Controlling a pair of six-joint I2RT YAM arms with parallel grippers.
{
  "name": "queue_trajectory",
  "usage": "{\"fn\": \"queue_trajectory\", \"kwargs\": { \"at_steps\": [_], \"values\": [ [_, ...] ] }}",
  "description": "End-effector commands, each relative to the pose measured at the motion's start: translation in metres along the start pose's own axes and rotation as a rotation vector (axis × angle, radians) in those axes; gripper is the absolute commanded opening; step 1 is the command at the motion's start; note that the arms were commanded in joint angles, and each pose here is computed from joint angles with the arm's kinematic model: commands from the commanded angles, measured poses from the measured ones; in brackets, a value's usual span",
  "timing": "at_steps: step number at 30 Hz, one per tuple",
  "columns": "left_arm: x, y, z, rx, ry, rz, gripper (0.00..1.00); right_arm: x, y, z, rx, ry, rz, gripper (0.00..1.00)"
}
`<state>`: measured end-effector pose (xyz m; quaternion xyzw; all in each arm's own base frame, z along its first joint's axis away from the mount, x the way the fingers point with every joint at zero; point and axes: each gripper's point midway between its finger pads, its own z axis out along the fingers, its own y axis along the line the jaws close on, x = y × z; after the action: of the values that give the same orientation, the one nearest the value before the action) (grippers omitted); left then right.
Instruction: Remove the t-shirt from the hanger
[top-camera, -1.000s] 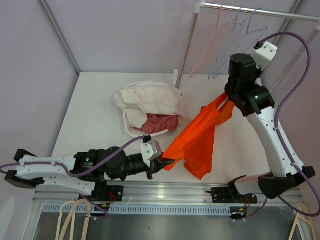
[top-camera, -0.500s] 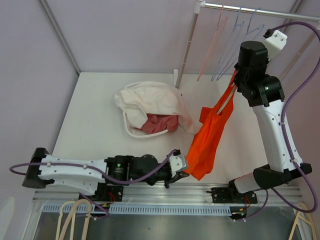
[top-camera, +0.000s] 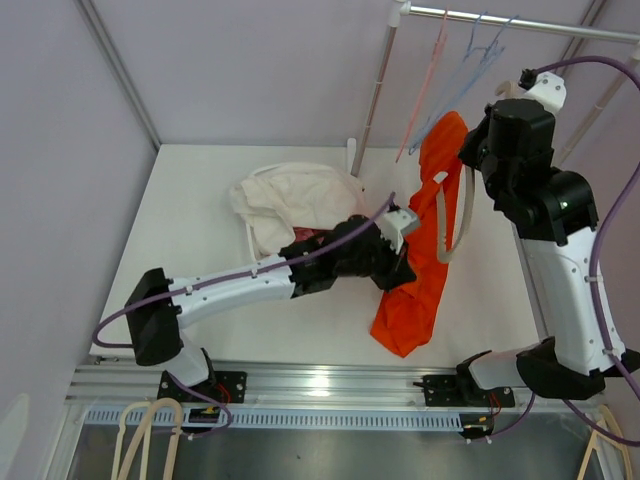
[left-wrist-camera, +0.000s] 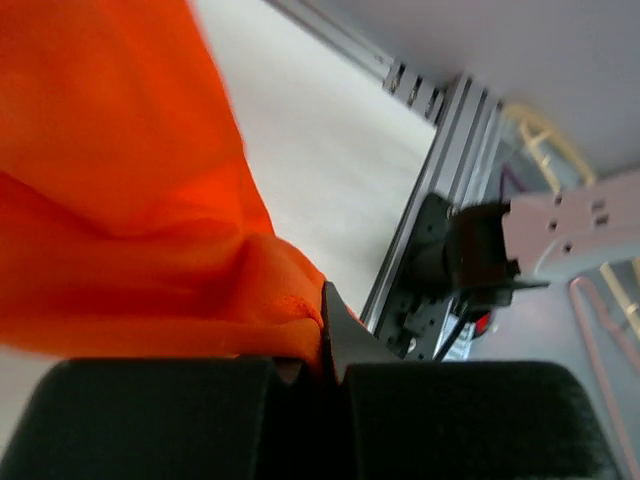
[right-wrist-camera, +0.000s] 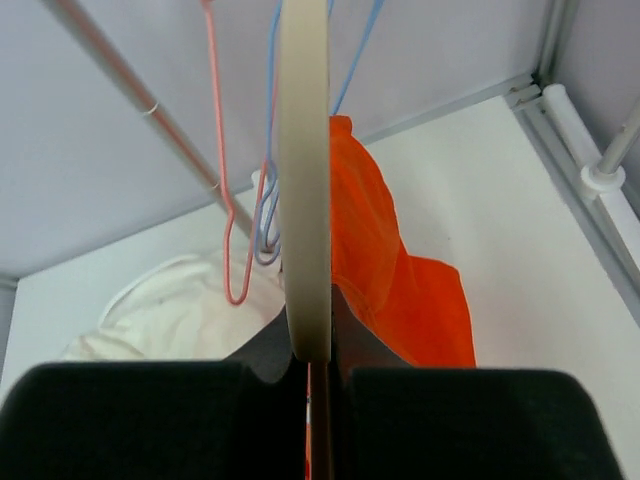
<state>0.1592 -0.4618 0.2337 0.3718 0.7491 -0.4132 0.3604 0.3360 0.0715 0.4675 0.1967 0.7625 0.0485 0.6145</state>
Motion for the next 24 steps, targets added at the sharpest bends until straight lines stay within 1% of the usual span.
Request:
{"fn": "queue_trajectory", "kwargs": {
  "at_steps": [1,3,4,6,8,9,11,12,13,14,16,17,19,20,22,23,24],
  "values": [
    [-0.026,-0.01,-0.01,0.142,-0.009,-0.179,0.01,-0.019,-0.002,-0.048,-0.116,0.021,0.029,0.0],
    [-0.019,-0.006,-0.005,0.143,0.003,-0.203,0.01,-0.017,-0.011,-0.059,-0.107,0.048,0.007,0.0],
    [-0.021,-0.004,-0.003,0.132,0.009,-0.204,0.01,-0.023,-0.012,-0.068,-0.129,0.044,0.018,0.0],
    [-0.009,0.003,0.002,0.102,0.058,-0.213,0.01,-0.022,-0.017,-0.075,-0.132,0.068,0.009,0.0],
    [-0.003,0.004,0.002,0.104,0.069,-0.212,0.01,-0.024,-0.026,-0.078,-0.104,0.056,0.008,0.0],
    [0.008,0.011,0.004,0.074,0.088,-0.224,0.01,-0.024,-0.029,-0.082,-0.107,0.058,0.012,0.0],
    [0.017,0.021,0.006,0.027,0.106,-0.239,0.01,-0.024,-0.023,-0.09,-0.157,0.076,0.026,0.0],
    [0.024,0.031,0.006,-0.014,0.121,-0.249,0.01,-0.02,-0.02,-0.094,-0.185,0.1,0.022,0.0],
    [0.031,0.036,0.005,-0.035,0.13,-0.255,0.01,-0.013,-0.007,-0.1,-0.266,0.141,0.02,0.0],
    [0.033,0.042,0.004,-0.059,0.128,-0.27,0.01,-0.006,-0.005,-0.1,-0.283,0.166,0.002,0.0],
    [0.042,0.059,-0.004,-0.142,0.104,-0.279,0.01,0.005,-0.009,-0.099,-0.269,0.201,-0.022,0.0],
    [0.054,0.067,-0.007,-0.184,0.107,-0.296,0.01,0.01,-0.012,-0.098,-0.262,0.215,-0.048,0.0],
    [0.056,0.085,-0.016,-0.272,0.073,-0.316,0.01,0.023,-0.02,-0.098,-0.243,0.253,-0.083,0.0],
    [0.066,0.091,-0.023,-0.3,0.082,-0.347,0.01,0.028,-0.019,-0.099,-0.259,0.27,-0.106,0.0],
    [0.068,0.109,-0.031,-0.339,0.072,-0.409,0.01,0.038,-0.019,-0.103,-0.287,0.308,-0.134,0.0],
    [0.088,0.117,-0.037,-0.353,0.096,-0.474,0.01,0.042,-0.014,-0.107,-0.327,0.335,-0.142,0.0],
    [0.086,0.133,-0.042,-0.36,0.076,-0.527,0.01,0.047,-0.015,-0.111,-0.341,0.358,-0.157,0.0]
  ]
}}
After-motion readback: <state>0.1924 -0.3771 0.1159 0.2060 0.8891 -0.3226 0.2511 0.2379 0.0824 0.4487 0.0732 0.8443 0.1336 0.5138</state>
